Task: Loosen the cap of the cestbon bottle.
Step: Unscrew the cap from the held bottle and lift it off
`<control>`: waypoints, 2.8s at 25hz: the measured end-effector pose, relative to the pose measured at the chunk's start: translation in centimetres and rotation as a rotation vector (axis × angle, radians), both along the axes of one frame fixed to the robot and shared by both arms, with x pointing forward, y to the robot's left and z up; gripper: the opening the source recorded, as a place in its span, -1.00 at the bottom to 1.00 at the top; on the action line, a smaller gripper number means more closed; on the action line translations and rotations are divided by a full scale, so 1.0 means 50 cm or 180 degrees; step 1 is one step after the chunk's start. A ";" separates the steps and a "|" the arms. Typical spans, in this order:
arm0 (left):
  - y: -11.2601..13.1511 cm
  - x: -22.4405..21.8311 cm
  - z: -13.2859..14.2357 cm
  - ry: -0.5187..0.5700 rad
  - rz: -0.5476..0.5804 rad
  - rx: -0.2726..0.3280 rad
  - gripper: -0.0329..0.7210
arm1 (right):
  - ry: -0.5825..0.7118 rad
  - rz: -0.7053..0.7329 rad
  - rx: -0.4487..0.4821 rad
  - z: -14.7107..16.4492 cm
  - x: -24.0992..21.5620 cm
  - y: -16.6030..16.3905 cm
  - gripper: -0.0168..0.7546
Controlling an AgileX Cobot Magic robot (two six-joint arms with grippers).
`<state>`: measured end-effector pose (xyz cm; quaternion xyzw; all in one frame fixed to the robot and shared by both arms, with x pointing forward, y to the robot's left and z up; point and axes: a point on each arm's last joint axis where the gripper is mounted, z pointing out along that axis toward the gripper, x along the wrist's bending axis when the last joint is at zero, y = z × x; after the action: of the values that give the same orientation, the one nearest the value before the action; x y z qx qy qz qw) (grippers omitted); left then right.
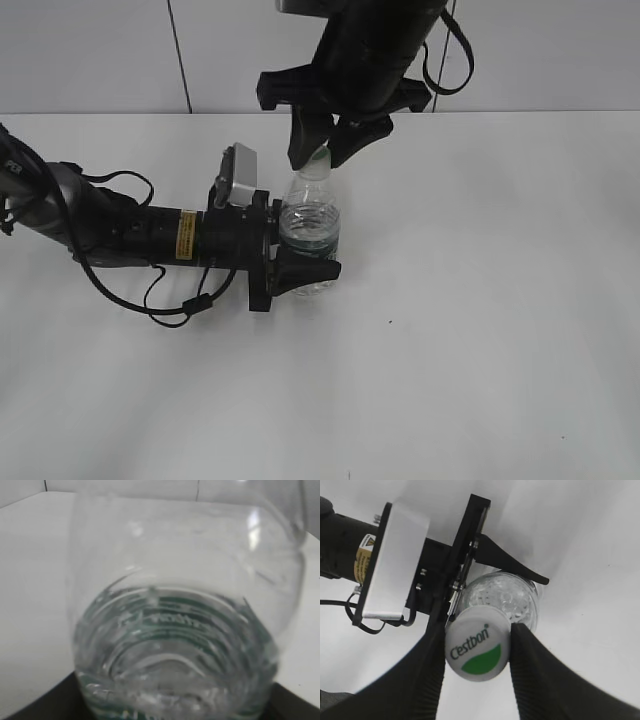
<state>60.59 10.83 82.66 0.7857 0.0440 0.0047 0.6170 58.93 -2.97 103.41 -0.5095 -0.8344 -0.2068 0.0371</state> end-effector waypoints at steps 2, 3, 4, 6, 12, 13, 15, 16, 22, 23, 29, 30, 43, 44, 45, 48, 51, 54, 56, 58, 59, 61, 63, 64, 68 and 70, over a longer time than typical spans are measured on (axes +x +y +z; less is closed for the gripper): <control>0.000 0.000 0.000 -0.0010 -0.0002 0.0001 0.16 | -0.0079 0.0193 -0.0036 0.000 0.000 0.000 -0.17; 0.000 0.000 0.000 -0.0013 -0.0003 0.0001 0.16 | -0.0124 0.0299 -0.0053 0.000 0.000 0.000 -0.17; 0.000 0.000 0.000 -0.0017 -0.0004 0.0001 0.16 | -0.0168 0.0405 -0.0071 0.000 0.000 0.000 -0.17; 0.000 0.000 0.000 -0.0020 -0.0005 0.0001 0.16 | -0.0251 0.0610 -0.0105 0.000 0.000 0.000 -0.17; 0.000 0.000 0.000 -0.0034 -0.0015 0.0002 0.16 | -0.0550 0.1381 -0.0196 0.001 -0.002 0.001 -0.18; 0.000 -0.001 0.000 -0.0037 -0.0019 -0.0003 0.16 | -0.0590 0.1491 -0.0204 0.001 -0.002 0.002 -0.18; 0.000 -0.001 0.000 -0.0046 -0.0029 0.0002 0.16 | -0.0651 0.1675 -0.0231 0.001 -0.003 0.001 -0.18; 0.000 -0.001 0.000 -0.0046 -0.0029 0.0002 0.16 | -0.0683 0.1772 -0.0242 0.001 -0.004 0.002 -0.18; 0.000 -0.002 0.000 -0.0057 -0.0051 0.0009 0.16 | -0.0895 0.2349 -0.0323 0.001 -0.005 0.001 -0.18; 0.000 -0.002 0.000 -0.0061 -0.0056 0.0012 0.16 | -0.0938 0.2479 -0.0339 0.001 -0.006 0.001 -0.18; -0.001 -0.005 -0.001 -0.0074 -0.0098 0.0013 0.16 | -0.1200 0.3185 -0.0439 0.002 -0.008 0.000 -0.18; -0.001 -0.005 0.000 -0.0075 -0.0107 0.0010 0.16 | -0.1256 0.3324 -0.0458 0.002 -0.008 0.000 -0.18; -0.001 -0.006 -0.001 -0.0081 -0.0131 0.0018 0.16 | -0.1682 0.4329 -0.0596 0.001 -0.008 0.000 -0.18; -0.001 -0.007 -0.001 -0.0081 -0.0136 0.0017 0.16 | -0.1678 0.4318 -0.0594 0.001 -0.008 0.000 -0.18; -0.001 -0.007 -0.001 -0.0082 -0.0139 0.0019 0.16 | -0.1667 0.4294 -0.0591 0.001 -0.008 0.000 -0.18; -0.001 -0.007 -0.001 -0.0082 -0.0142 0.0020 0.16 | -0.1644 0.4239 -0.0583 0.001 -0.008 0.000 -0.18; -0.001 -0.008 -0.001 -0.0083 -0.0157 0.0017 0.16 | -0.1627 0.4204 -0.0547 0.001 -0.009 0.001 -0.18; -0.001 -0.009 -0.001 -0.0084 -0.0174 0.0017 0.16 | -0.1615 0.4197 -0.0527 0.002 -0.010 0.002 -0.18; -0.001 -0.009 -0.001 -0.0085 -0.0181 0.0018 0.16 | -0.1596 0.4198 -0.0523 0.001 -0.011 0.001 -0.17; -0.001 -0.010 -0.001 -0.0082 -0.0188 0.0018 0.16 | -0.1578 0.4198 -0.0516 0.001 -0.012 0.001 -0.13; -0.001 -0.010 -0.001 -0.0083 -0.0195 0.0020 0.16 | -0.1566 0.4203 -0.0514 0.001 -0.012 0.001 -0.11; -0.001 -0.011 -0.001 -0.0084 -0.0207 0.0018 0.16 | -0.1541 0.4209 -0.0502 0.001 -0.014 0.000 -0.07; -0.001 -0.011 -0.001 -0.0082 -0.0211 0.0018 0.16 | -0.1506 0.4165 -0.0480 0.001 -0.015 0.001 -0.02; -0.001 -0.011 -0.001 -0.0081 -0.0212 0.0016 0.16 | -0.1484 0.4132 -0.0469 0.001 -0.016 0.001 0.03; -0.001 -0.011 -0.001 -0.0058 -0.0206 0.0015 0.16 | -0.1368 0.3981 -0.0429 0.000 -0.018 0.000 0.26; -0.001 -0.011 -0.001 -0.0058 -0.0206 0.0015 0.16 | -0.1310 0.3883 -0.0401 0.000 -0.019 0.000 0.32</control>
<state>60.05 10.78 82.62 0.7881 0.0129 -0.0081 0.6153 57.98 -2.95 103.43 0.1050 -0.9747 -0.1926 -0.0428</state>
